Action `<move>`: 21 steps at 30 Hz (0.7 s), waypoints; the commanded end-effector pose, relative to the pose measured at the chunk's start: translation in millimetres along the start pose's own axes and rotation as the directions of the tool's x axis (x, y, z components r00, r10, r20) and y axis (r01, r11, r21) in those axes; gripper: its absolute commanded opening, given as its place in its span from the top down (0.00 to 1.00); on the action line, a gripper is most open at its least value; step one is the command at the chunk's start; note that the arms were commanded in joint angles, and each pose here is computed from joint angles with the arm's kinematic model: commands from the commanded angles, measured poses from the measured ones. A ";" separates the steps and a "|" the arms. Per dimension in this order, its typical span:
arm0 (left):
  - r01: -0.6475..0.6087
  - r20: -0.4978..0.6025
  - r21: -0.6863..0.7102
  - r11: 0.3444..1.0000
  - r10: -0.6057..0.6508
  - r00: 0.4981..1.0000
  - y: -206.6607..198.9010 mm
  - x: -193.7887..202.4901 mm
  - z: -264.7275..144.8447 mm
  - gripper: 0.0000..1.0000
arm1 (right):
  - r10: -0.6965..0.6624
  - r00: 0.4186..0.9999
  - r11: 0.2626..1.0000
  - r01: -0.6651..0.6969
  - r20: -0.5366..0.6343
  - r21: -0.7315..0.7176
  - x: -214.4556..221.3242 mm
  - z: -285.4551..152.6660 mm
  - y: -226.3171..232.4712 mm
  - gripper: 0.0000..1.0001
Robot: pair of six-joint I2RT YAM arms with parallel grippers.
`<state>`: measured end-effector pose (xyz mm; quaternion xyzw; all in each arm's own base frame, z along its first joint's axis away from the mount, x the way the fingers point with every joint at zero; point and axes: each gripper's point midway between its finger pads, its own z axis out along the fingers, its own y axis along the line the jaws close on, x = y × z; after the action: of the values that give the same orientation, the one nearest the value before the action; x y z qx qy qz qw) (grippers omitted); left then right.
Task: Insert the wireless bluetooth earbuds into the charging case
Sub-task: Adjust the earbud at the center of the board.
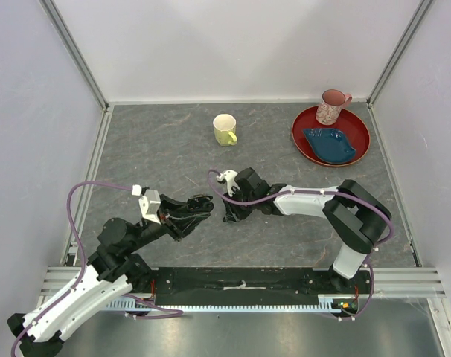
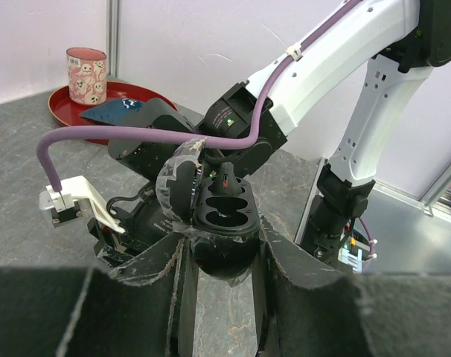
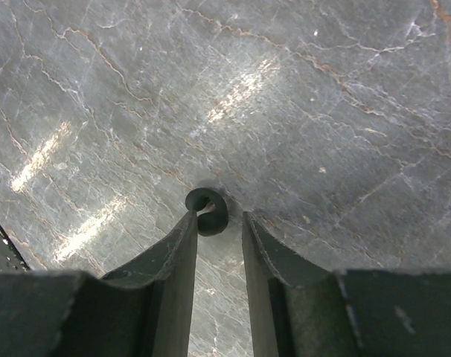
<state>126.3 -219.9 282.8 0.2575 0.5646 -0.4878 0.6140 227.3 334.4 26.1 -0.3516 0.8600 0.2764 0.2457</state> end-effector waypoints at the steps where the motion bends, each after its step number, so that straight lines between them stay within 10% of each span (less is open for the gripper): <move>1: 0.019 0.032 0.017 1.000 -0.020 0.999 -3.9 -7.2 3.3 0.98 | -0.029 0.999 0.999 0.030 -0.023 0.015 13.2 1.7 -0.7 0.64; 21: 0.026 0.023 0.019 0.999 -0.027 0.999 -3.2 -3.9 5.7 0.97 | 0.006 0.999 0.997 -0.003 0.042 -0.072 -2.1 5.3 17.9 0.63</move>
<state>129.2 -223.4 279.7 0.2562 0.5710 -0.4886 0.6080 216.9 339.4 21.6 -0.3551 0.8558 0.2870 0.2431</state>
